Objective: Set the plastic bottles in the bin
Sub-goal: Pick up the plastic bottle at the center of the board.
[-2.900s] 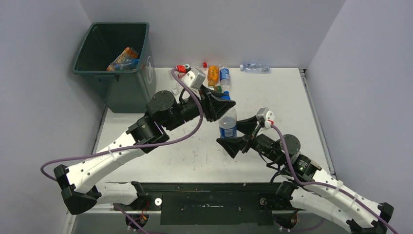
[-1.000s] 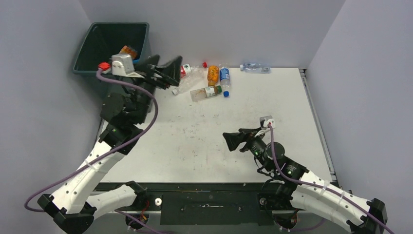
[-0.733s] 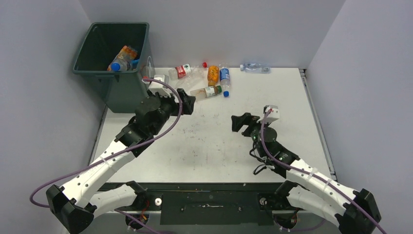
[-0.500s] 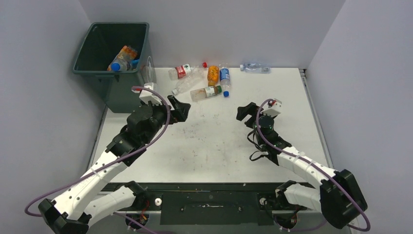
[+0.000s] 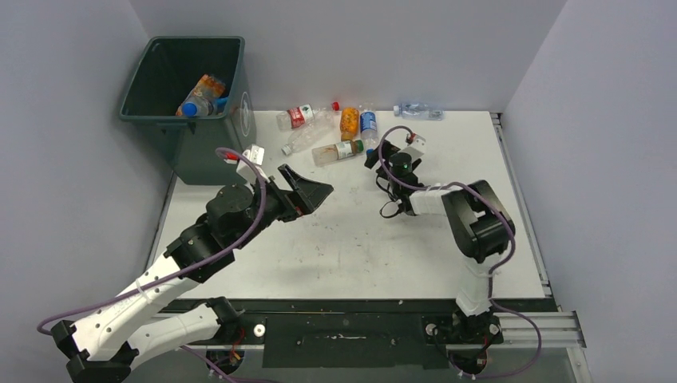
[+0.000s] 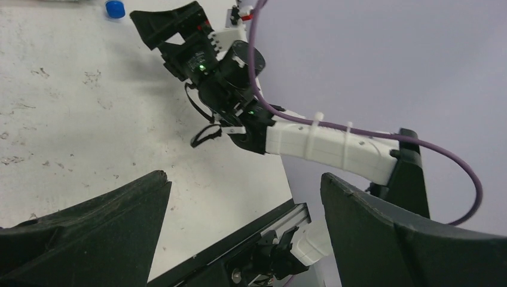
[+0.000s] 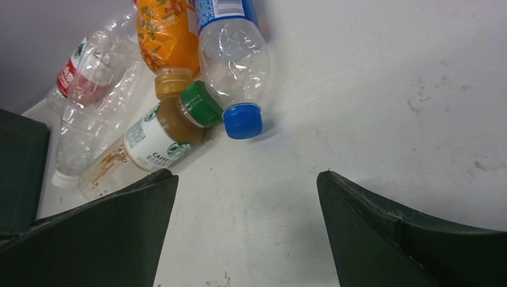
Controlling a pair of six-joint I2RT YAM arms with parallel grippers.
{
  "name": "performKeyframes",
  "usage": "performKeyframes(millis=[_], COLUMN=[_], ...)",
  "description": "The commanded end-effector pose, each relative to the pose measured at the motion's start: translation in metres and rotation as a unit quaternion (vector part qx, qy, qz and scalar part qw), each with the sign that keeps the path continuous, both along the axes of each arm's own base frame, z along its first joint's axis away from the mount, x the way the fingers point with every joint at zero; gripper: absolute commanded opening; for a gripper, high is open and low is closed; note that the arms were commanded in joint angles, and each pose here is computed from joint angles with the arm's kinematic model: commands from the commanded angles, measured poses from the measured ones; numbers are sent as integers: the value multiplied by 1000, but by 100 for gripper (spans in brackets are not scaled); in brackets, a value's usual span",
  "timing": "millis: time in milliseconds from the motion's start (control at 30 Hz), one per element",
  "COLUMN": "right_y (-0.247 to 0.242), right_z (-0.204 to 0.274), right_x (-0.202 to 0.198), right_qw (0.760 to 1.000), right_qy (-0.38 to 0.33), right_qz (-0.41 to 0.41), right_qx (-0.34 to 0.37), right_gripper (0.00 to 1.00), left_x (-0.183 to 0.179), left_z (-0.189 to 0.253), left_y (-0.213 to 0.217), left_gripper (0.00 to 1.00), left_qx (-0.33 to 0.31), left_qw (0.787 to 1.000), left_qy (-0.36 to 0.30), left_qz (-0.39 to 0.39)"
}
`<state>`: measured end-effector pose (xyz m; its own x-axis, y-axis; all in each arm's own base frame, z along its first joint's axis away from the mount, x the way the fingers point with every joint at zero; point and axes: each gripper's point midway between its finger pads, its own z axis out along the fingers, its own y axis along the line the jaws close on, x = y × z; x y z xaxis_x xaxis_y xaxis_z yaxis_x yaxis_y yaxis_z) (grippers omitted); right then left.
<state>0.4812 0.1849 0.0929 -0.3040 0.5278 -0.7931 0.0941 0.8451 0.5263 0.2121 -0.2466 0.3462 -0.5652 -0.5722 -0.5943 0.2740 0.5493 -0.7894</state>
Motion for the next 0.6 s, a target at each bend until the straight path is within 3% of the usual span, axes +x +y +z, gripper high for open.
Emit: performKeyframes(millis=[0, 267, 433, 567], right_y=[21, 30, 26, 30], right_z=[7, -24, -45, -54], right_x=[42, 93, 108, 109], right_qw=[999, 999, 999, 999], right_qy=[-36, -21, -4, 3], right_qz=[26, 39, 38, 48], right_qx=[17, -6, -10, -8], right_gripper=[90, 92, 98, 85], left_x=[-2, 21, 22, 19], left_z=[10, 5, 3, 11], left_y=[-1, 14, 11, 13], left_gripper=[96, 96, 96, 96], left_qx=[-16, -28, -35, -43], left_qw=[1000, 999, 999, 998], left_qy=[-11, -27, -29, -51], left_qz=[-2, 15, -1, -8])
